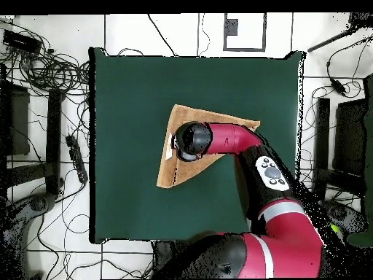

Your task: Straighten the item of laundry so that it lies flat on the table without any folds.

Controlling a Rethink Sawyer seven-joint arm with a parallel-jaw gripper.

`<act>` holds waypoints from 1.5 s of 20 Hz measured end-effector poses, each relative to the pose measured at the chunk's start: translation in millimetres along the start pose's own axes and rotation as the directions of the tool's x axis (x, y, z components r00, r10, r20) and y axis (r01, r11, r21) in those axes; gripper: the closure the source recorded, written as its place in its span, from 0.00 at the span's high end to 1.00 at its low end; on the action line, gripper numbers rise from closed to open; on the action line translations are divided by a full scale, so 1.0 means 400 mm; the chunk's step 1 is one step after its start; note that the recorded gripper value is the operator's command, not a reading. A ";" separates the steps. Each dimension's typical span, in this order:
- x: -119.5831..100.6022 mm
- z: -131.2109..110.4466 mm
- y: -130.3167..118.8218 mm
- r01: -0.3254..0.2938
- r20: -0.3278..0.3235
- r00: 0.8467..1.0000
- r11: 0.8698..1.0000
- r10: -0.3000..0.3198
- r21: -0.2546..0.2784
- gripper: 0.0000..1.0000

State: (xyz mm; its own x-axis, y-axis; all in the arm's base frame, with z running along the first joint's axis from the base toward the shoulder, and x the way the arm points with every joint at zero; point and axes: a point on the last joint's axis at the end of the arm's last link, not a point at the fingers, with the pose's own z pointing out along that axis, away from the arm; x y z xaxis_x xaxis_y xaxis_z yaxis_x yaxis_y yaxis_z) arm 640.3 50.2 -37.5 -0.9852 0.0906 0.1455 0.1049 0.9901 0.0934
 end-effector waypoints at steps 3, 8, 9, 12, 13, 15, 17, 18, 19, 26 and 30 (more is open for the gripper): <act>0.000 0.000 0.006 0.005 0.001 1.000 1.000 -0.005 0.006 1.00; -0.003 0.002 0.016 0.009 0.014 1.000 1.000 -0.009 0.009 1.00; -0.004 0.002 0.016 0.007 0.015 1.000 1.000 -0.007 0.007 1.00; -0.006 0.000 0.019 -0.003 0.014 1.000 1.000 0.003 -0.001 1.00; -0.007 -0.001 0.019 -0.006 0.013 1.000 1.000 0.006 -0.003 1.00; -0.010 -0.002 0.023 -0.016 0.014 1.000 1.000 0.016 -0.012 1.00; -0.012 -0.002 0.025 -0.021 0.017 1.000 1.000 0.021 -0.017 1.00; -0.013 -0.002 0.026 -0.024 0.019 1.000 0.999 0.025 -0.021 1.00; -0.013 -0.002 0.027 -0.026 0.020 0.999 0.999 0.026 -0.022 1.00; -0.013 0.000 0.039 -0.025 0.028 0.999 0.999 0.025 -0.027 1.00; -0.006 0.006 0.058 -0.011 0.024 1.000 1.000 0.012 -0.020 1.00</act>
State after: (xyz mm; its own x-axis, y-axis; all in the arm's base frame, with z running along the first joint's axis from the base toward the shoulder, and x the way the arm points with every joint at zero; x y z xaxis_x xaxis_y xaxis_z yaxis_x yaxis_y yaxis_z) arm 644.8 73.0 -38.0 -0.9869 0.1049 0.1226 0.1187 0.9866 0.1116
